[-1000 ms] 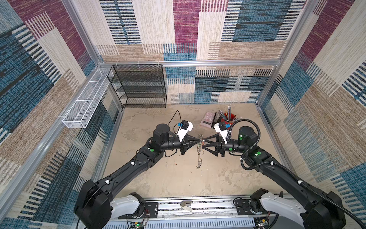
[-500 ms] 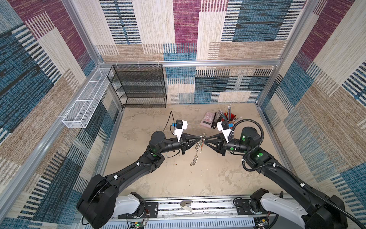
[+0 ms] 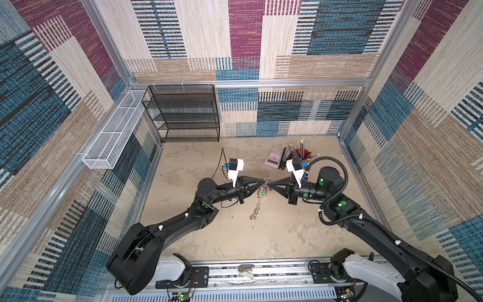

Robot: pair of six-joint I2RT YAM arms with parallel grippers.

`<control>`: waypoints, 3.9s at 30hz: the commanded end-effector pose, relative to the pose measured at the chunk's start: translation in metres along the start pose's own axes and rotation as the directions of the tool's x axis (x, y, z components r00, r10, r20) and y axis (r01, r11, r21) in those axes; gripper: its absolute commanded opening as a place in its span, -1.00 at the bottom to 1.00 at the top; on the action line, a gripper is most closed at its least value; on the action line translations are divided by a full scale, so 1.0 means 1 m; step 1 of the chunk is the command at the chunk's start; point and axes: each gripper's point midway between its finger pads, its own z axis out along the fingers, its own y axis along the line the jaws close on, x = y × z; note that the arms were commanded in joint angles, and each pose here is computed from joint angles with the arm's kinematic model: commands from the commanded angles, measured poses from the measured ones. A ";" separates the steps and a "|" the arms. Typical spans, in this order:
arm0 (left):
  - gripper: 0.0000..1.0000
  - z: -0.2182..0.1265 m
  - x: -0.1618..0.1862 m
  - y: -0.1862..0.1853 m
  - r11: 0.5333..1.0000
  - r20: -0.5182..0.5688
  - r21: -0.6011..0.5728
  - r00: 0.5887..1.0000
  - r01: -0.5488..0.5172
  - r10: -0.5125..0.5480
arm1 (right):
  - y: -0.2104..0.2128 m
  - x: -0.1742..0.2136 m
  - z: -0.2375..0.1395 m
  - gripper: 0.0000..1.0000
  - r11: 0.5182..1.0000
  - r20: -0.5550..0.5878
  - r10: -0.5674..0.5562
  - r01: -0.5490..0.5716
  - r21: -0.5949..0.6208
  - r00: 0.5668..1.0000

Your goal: Put the keys on the keyring

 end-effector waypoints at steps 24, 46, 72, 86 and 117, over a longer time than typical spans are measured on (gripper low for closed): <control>-1.00 0.010 -0.001 -0.020 0.989 0.059 0.146 0.998 0.021 -0.029 | -0.011 -0.013 0.013 -0.78 1.000 0.017 -0.006 0.006 -0.001 1.000; -1.00 0.010 0.004 -0.014 0.989 0.041 0.145 0.999 0.024 -0.031 | -0.005 -0.024 -0.015 -0.10 1.000 0.052 0.014 -0.015 0.015 0.999; -1.00 0.009 0.007 -0.014 0.990 0.038 0.142 0.999 0.008 -0.014 | 0.008 -0.008 -0.006 -0.67 0.985 0.012 0.081 -0.079 -0.157 0.997; -1.00 0.008 0.011 -0.010 0.991 0.017 0.136 1.000 0.019 -0.021 | 0.008 -0.004 -0.006 -1.00 0.983 0.009 0.089 -0.086 -0.162 0.996; -0.14 -0.040 -0.001 -0.009 0.944 -0.670 0.098 0.680 -0.316 0.297 | 0.009 0.002 0.006 -1.00 0.995 -0.055 -0.066 0.062 -0.076 0.996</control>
